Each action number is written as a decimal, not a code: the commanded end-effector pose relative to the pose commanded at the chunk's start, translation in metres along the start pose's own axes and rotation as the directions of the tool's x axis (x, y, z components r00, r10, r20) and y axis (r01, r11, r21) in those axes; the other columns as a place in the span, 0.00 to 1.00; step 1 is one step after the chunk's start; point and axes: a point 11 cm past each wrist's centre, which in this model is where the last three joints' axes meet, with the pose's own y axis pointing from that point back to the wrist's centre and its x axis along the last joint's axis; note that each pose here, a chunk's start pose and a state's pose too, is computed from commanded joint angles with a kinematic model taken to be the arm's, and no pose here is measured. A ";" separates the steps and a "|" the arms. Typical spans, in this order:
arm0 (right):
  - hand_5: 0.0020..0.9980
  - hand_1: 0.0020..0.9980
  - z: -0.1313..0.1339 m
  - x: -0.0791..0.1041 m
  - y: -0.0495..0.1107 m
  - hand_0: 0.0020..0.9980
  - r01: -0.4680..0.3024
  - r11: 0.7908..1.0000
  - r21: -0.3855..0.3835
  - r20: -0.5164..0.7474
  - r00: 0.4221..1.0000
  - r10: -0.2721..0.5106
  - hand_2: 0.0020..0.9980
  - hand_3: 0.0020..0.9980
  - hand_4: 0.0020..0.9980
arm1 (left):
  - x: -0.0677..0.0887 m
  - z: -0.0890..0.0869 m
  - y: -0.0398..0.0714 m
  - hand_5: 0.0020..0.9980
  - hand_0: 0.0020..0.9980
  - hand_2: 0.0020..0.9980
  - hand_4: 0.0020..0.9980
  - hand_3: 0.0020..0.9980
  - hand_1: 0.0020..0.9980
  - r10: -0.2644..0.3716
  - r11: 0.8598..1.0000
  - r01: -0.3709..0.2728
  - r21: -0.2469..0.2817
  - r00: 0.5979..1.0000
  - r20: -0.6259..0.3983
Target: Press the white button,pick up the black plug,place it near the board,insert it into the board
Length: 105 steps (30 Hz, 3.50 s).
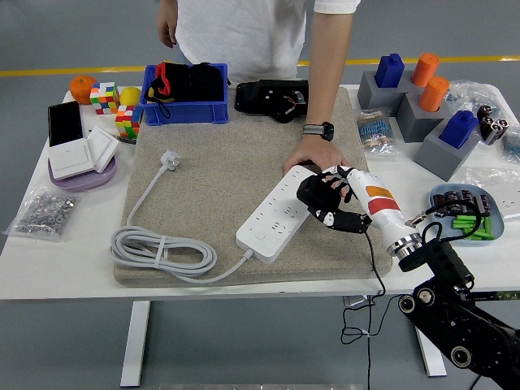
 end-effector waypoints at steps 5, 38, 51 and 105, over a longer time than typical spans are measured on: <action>0.00 0.23 -0.003 -0.008 -0.007 0.29 0.022 1.000 0.017 -0.014 1.000 -0.022 0.24 0.48 0.70 | 0.002 0.000 0.000 0.19 0.69 0.66 0.56 0.69 0.68 0.004 1.000 -0.004 0.001 1.000 0.006; 0.00 0.22 0.017 -0.016 -0.029 0.28 0.019 1.000 -0.012 -0.088 0.996 -0.020 0.24 0.48 0.70 | 0.005 -0.006 -0.001 0.20 0.69 0.66 0.56 0.69 0.68 0.008 1.000 -0.009 0.013 1.000 0.019; 0.00 0.22 0.020 -0.018 -0.029 0.28 0.030 0.999 -0.011 -0.107 0.994 -0.031 0.24 0.48 0.70 | 0.003 -0.006 -0.001 0.19 0.69 0.66 0.56 0.69 0.68 0.005 1.000 -0.005 0.013 1.000 0.019; 0.00 0.40 0.025 -0.021 -0.027 0.45 0.044 0.999 -0.003 -0.123 0.991 -0.044 0.46 0.58 0.82 | 0.002 -0.004 -0.001 0.20 0.69 0.66 0.56 0.69 0.68 0.005 1.000 -0.005 0.009 1.000 0.018</action>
